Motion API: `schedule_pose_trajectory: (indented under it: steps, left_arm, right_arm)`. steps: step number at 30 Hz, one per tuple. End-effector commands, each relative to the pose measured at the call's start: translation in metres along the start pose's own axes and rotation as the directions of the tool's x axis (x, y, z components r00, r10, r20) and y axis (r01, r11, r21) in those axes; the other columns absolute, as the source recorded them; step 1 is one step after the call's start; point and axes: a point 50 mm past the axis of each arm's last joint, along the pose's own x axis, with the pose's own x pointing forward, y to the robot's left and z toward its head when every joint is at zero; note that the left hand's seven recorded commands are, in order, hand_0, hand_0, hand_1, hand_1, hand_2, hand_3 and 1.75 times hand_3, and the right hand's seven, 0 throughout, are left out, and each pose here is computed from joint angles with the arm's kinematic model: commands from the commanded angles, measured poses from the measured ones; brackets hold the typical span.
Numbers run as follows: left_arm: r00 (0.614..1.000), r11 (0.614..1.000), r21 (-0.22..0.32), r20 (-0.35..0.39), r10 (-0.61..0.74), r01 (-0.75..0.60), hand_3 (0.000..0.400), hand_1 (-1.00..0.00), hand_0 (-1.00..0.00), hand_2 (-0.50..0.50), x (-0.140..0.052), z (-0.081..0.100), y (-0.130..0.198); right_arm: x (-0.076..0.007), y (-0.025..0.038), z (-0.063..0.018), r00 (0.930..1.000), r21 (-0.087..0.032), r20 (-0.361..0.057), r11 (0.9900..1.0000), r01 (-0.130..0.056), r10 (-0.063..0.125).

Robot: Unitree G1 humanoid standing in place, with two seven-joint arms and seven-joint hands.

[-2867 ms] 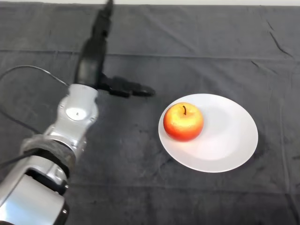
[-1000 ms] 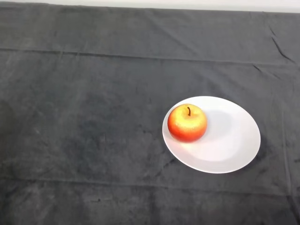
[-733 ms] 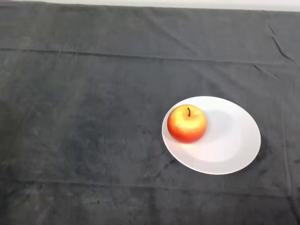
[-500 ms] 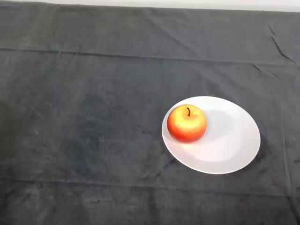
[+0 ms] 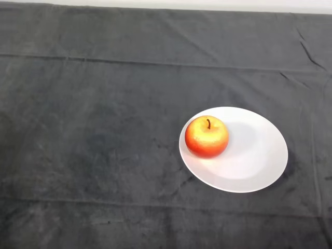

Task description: Move the apple to the plate

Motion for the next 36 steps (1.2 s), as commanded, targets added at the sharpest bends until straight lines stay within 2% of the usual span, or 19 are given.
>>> schedule_pose_trajectory:
  steps: [1, 36]
  left_arm:
    - [0.999, 1.0, -0.013, 0.037, 0.012, -0.011, 0.0, 0.0, 0.0, 0.0, 0.0058, 0.0079, 0.0008]
    - [1.0, 1.0, -0.007, 0.03, 0.002, -0.002, 0.0, 0.0, 0.0, 0.0, 0.0038, 0.0077, 0.0026]
  right_arm:
    - [0.0029, 0.0036, 0.0065, 0.9995, 0.011, 0.029, 0.9999, -0.013, 0.013]
    - [0.0028, 0.0036, 0.0065, 0.9995, 0.01, 0.028, 0.9999, -0.013, 0.013]
